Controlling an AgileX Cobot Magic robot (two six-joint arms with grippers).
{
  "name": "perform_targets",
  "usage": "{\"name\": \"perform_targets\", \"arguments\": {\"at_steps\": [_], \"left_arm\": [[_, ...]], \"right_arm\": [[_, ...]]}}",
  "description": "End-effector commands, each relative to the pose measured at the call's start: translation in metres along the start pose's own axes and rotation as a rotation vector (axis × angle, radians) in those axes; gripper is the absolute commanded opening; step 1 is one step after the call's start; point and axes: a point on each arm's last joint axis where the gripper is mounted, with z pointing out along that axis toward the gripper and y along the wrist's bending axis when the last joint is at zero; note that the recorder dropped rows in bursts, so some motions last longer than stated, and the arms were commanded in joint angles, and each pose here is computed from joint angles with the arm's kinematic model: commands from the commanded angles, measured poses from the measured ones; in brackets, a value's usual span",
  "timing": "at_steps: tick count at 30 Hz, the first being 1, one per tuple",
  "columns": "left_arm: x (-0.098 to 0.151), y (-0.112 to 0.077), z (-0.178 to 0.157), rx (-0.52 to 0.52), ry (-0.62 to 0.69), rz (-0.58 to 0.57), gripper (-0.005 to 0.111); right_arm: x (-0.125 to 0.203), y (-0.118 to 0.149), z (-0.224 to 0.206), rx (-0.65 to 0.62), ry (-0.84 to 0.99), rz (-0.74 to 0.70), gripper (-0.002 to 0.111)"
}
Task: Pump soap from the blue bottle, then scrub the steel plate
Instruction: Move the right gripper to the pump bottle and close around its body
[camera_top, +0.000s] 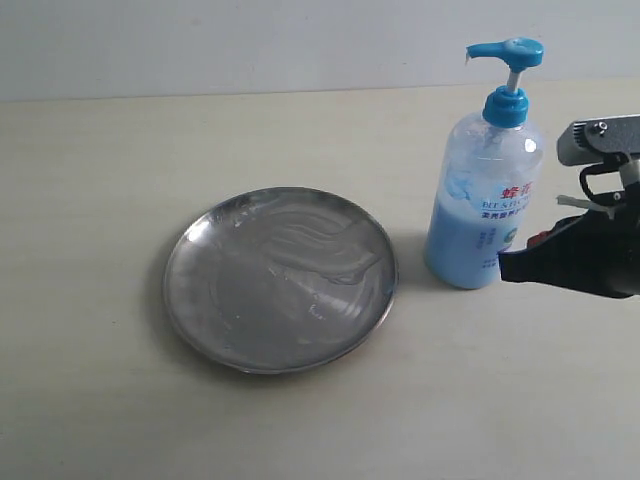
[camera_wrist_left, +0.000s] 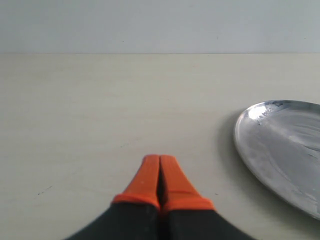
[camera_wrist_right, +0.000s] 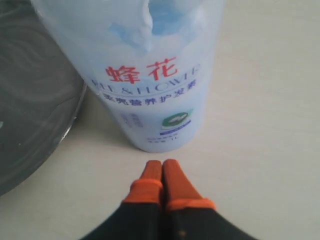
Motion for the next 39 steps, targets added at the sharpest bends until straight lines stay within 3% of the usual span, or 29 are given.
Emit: {"name": "perform_targets", "arguments": {"at_steps": [1, 12, 23, 30, 37, 39], "left_arm": [[-0.001, 0.000, -0.001, -0.003, -0.013, 0.000, 0.000], [-0.001, 0.000, -0.001, -0.003, -0.013, 0.000, 0.000], [-0.001, 0.000, -0.001, -0.003, -0.013, 0.000, 0.000], [-0.001, 0.000, -0.001, -0.003, -0.013, 0.000, 0.000], [-0.001, 0.000, -0.001, -0.003, -0.013, 0.000, 0.000], [-0.001, 0.000, -0.001, -0.003, -0.013, 0.000, 0.000]], "right_arm": [[0.011, -0.002, 0.003, 0.005, -0.079, 0.001, 0.000], [0.047, -0.012, -0.004, 0.020, -0.326, -0.019, 0.000], [0.047, -0.008, -0.006, -0.019, -0.402, -0.099, 0.003], [0.048, -0.008, 0.003, -0.019, -0.407, -0.098, 0.025], [0.052, -0.005, 0.016, -0.046, -0.390, -0.136, 0.073], [0.052, -0.005, 0.018, -0.047, -0.401, -0.135, 0.081]]}}
